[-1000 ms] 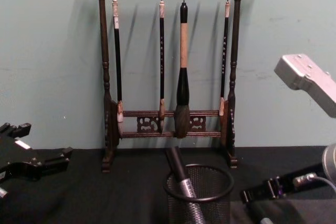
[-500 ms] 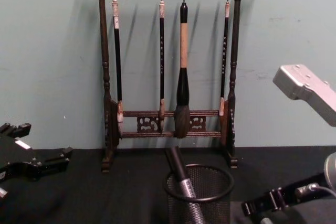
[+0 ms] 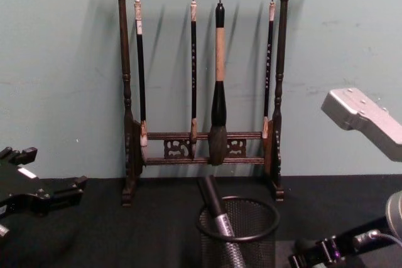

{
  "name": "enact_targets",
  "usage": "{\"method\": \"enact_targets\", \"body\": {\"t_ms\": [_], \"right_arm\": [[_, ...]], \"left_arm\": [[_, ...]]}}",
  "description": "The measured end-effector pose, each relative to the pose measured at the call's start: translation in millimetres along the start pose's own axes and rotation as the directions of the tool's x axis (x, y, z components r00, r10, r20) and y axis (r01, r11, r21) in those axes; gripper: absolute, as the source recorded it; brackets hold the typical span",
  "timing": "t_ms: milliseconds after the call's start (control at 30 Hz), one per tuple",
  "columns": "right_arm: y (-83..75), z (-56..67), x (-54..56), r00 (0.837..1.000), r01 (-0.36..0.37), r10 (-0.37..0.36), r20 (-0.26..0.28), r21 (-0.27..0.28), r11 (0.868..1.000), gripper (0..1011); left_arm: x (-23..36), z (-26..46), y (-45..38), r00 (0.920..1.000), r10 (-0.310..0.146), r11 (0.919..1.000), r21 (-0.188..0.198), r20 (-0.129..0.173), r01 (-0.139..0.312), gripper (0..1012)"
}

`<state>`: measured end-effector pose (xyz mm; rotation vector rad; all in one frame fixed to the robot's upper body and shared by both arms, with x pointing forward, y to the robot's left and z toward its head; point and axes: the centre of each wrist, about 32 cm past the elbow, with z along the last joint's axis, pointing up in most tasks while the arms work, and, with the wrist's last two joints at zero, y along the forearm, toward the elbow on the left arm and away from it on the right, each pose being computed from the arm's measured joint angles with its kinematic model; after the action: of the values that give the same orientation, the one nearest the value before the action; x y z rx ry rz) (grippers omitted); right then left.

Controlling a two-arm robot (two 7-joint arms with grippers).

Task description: Pick up the water-based marker from the table and place it into the pen holder.

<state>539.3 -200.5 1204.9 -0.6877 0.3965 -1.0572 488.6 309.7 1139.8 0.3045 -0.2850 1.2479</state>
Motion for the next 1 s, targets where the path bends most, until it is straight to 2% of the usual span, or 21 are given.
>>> {"method": "enact_targets", "body": {"t_ms": [333,967,1000], "right_arm": [[2.1,-1.5,0.2,1.0,-0.01,0.011,0.01,-0.018,1.0,1002],[2.2,-1.7,0.5,1.0,-0.011,0.011,0.011,-0.019,1.0,1002],[2.3,-1.7,0.5,1.0,-0.011,0.011,0.011,-0.02,1.0,964]], "left_arm": [[0.0,0.0,0.0,1.0,0.0,1.0,0.0,0.0,0.0,1009],[0.0,0.0,0.0,1.0,0.0,1.0,0.0,0.0,0.0,1009],[0.0,0.0,0.0,1.0,0.0,1.0,0.0,0.0,0.0,1009]]}}
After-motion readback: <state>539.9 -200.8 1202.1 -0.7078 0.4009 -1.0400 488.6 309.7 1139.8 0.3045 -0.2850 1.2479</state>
